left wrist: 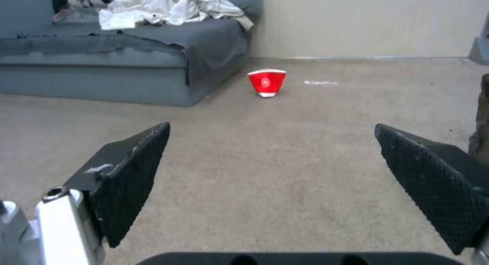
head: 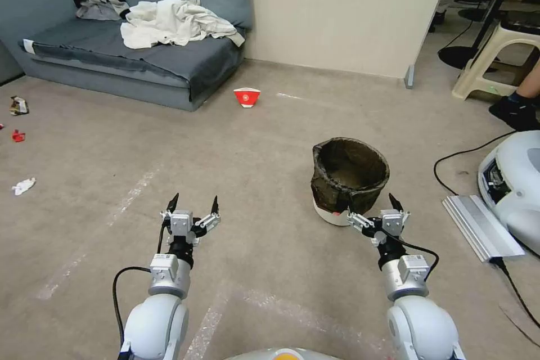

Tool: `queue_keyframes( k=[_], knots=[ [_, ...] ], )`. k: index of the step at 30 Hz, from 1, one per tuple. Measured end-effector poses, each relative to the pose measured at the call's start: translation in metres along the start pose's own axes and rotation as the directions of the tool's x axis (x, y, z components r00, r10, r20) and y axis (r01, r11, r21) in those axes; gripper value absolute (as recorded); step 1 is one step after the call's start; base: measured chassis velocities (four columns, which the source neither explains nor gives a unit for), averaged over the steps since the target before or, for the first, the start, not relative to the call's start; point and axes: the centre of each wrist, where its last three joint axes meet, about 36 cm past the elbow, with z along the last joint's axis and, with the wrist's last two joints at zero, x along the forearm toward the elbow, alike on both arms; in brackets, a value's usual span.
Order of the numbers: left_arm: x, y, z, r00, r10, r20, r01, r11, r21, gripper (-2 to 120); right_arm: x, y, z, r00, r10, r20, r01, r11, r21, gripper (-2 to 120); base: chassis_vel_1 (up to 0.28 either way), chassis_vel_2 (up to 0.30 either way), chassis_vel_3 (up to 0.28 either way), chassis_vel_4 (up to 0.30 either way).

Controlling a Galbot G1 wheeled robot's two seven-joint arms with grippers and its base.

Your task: Pick up the trash can from the floor.

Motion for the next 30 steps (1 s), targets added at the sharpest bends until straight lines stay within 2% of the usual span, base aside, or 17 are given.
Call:
queue_keyframes(
  k=[30],
  knots=[
    [0.0005, 0.0002, -0.0008, 1.000, -0.001, 0.001, 0.001, 1.000, 0.000, 100, 0.0004, 0.0001, -0.0001, 1.000, 0.000, -0.001, 0.000, 1.000, 0.000, 100, 0.000, 0.000, 0.000, 0.000]
  ],
)
